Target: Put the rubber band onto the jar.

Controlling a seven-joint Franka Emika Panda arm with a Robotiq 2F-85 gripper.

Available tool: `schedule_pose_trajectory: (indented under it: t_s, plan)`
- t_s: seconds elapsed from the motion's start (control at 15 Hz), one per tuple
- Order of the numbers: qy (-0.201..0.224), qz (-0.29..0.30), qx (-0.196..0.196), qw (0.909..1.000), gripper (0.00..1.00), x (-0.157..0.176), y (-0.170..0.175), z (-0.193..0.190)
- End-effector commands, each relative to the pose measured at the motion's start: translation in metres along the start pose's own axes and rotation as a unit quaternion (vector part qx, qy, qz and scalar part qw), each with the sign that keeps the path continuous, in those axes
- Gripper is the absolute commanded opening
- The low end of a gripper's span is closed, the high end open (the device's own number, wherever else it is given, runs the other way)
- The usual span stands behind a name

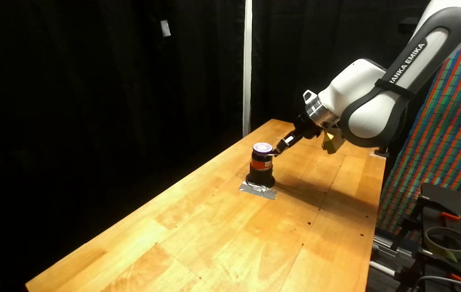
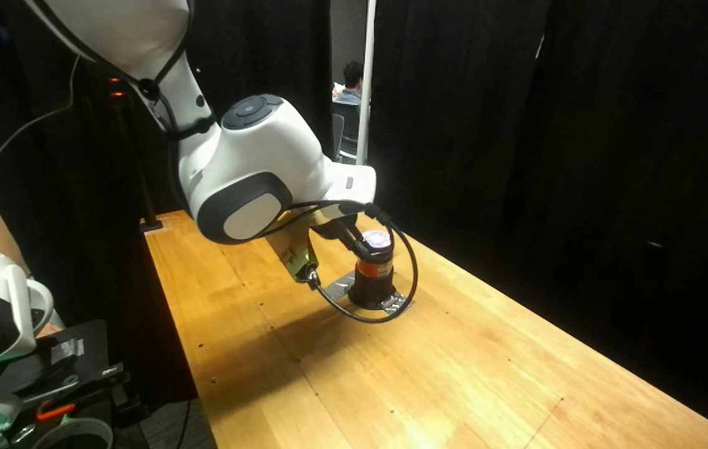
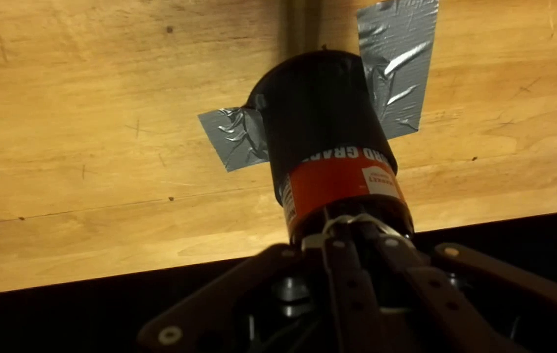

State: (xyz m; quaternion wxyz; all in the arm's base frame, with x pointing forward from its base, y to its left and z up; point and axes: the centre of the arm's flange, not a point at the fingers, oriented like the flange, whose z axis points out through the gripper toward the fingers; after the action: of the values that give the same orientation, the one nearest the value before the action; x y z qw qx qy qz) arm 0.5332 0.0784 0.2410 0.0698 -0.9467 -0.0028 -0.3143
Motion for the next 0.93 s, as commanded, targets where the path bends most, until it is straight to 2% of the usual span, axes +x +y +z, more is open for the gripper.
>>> schedule_pose_trajectory:
  t_s: [0.0,0.47,0.87]
  plan:
    - [0.045,0.010,0.017,0.9988,0.09,-0.021,0.008,-0.005]
    - [0.116,0.024,0.024,0.9927,0.09,-0.041,0.023,-0.005]
    - [0.165,0.043,0.066,0.9831,0.10,-0.057,0.023,-0.010]
